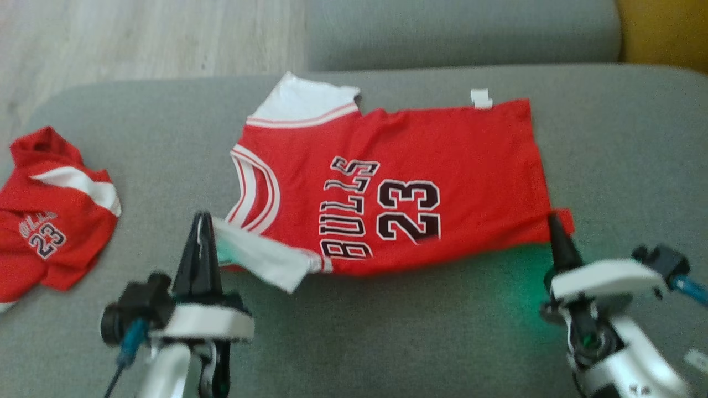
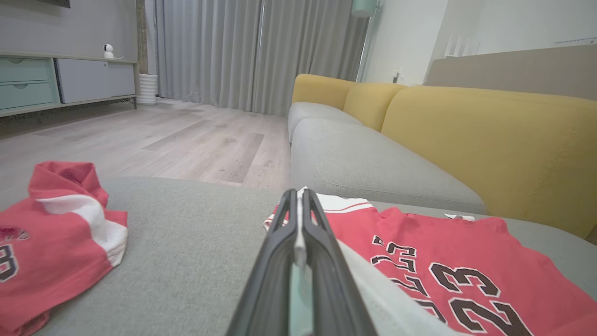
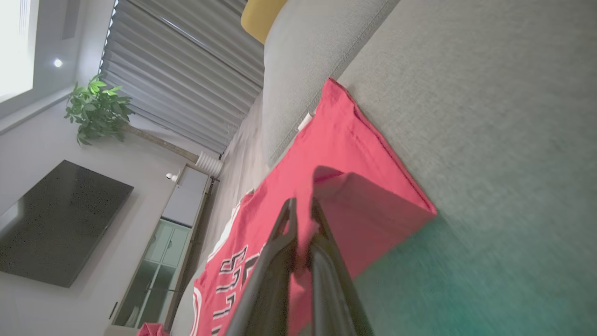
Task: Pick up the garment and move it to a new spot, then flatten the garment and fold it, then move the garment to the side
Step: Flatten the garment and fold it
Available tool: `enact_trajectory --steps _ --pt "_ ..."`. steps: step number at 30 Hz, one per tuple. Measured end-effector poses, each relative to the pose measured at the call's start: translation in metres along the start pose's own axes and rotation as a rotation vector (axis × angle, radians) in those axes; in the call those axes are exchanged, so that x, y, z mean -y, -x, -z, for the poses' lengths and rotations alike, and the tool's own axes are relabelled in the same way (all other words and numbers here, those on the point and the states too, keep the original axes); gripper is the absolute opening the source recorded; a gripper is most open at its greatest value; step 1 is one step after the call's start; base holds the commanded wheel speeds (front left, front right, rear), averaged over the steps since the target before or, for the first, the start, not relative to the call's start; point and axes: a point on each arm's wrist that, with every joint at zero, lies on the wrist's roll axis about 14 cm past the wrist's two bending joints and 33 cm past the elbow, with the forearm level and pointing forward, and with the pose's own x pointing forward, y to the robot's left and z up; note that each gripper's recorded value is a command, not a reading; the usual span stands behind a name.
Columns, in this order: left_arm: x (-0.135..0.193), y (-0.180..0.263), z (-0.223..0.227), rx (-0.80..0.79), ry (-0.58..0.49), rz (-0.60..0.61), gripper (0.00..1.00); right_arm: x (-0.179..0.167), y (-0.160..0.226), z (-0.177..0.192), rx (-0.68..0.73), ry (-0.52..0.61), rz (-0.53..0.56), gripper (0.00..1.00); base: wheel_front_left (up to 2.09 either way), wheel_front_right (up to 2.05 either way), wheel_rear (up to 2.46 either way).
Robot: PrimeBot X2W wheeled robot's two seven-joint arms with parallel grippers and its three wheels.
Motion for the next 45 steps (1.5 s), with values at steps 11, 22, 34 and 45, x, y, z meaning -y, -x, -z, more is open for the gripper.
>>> enact_trajectory --steps 11,22,34,45 --pt "-0.002 -0.082 -0.006 0.016 -0.039 -0.009 0.0 0.01 -0.064 -0.031 0.042 -0.032 0.062 0.0 0.0 0.0 0.0" --pt "-0.001 -0.101 0.023 -0.067 -0.108 0.008 1.0 -0.003 -0.088 -0.023 0.03 0.225 0.011 1.0 0.0 0.0 0.0" --pt "-0.027 -0.026 0.055 -0.17 -0.166 -0.086 1.0 0.005 -0.039 -0.044 0.122 0.745 0.007 1.0 0.0 0.0 0.0" --pt "-0.031 0.026 0.065 -0.215 -0.176 -0.1 1.0 0.016 0.01 -0.025 0.117 0.808 0.049 1.0 0.0 0.0 0.0"
